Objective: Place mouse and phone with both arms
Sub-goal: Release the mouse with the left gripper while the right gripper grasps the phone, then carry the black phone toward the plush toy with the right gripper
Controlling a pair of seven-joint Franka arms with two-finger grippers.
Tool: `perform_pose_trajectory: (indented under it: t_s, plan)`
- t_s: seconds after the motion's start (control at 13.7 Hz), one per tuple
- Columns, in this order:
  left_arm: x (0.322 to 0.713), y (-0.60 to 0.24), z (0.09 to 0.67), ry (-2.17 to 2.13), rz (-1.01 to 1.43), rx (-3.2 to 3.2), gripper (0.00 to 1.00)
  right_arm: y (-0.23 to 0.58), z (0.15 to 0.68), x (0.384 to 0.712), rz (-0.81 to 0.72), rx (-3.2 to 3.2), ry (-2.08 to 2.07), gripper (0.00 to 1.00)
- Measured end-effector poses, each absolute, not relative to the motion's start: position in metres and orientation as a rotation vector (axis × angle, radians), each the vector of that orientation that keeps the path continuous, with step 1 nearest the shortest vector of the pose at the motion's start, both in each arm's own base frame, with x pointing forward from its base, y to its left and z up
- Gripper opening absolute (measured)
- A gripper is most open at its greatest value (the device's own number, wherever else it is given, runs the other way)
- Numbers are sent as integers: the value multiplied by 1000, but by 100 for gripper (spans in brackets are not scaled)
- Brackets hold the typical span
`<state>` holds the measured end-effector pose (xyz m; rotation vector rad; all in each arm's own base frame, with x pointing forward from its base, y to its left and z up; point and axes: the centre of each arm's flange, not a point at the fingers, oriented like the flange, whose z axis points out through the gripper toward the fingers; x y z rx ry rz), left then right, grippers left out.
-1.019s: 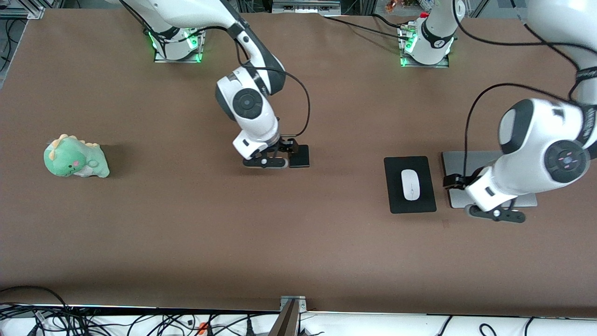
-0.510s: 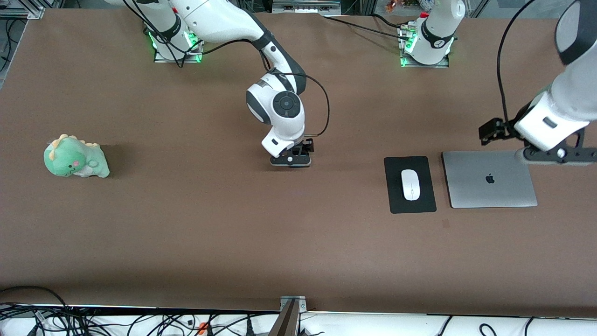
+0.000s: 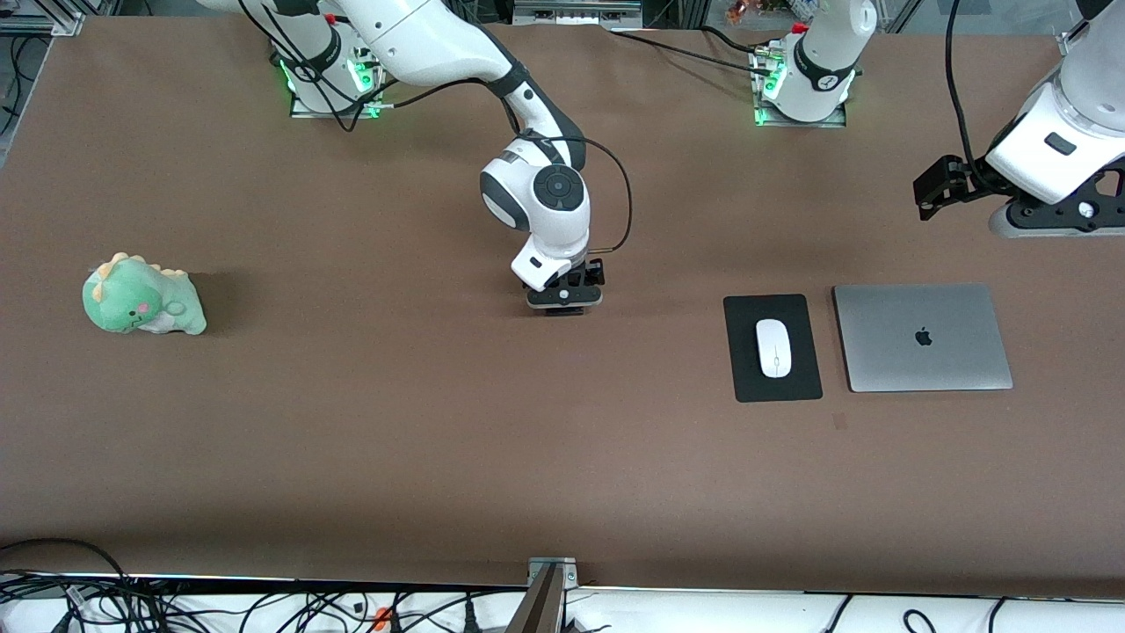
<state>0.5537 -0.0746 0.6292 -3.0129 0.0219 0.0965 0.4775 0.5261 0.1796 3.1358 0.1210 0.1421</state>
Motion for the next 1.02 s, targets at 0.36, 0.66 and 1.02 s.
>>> perform_pose_trajectory:
  t_s: [0.36,0.66,1.02]
  plan:
    - [545,-80,615,24,149,-3049,100,526,163,480,191,3147,142,100]
    - [545,-83,619,25,89,-3061,100,526,171,484,204,3150,142,81]
    - [545,-84,620,26,79,-3066,100,491,179,522,110,3068,223,80]
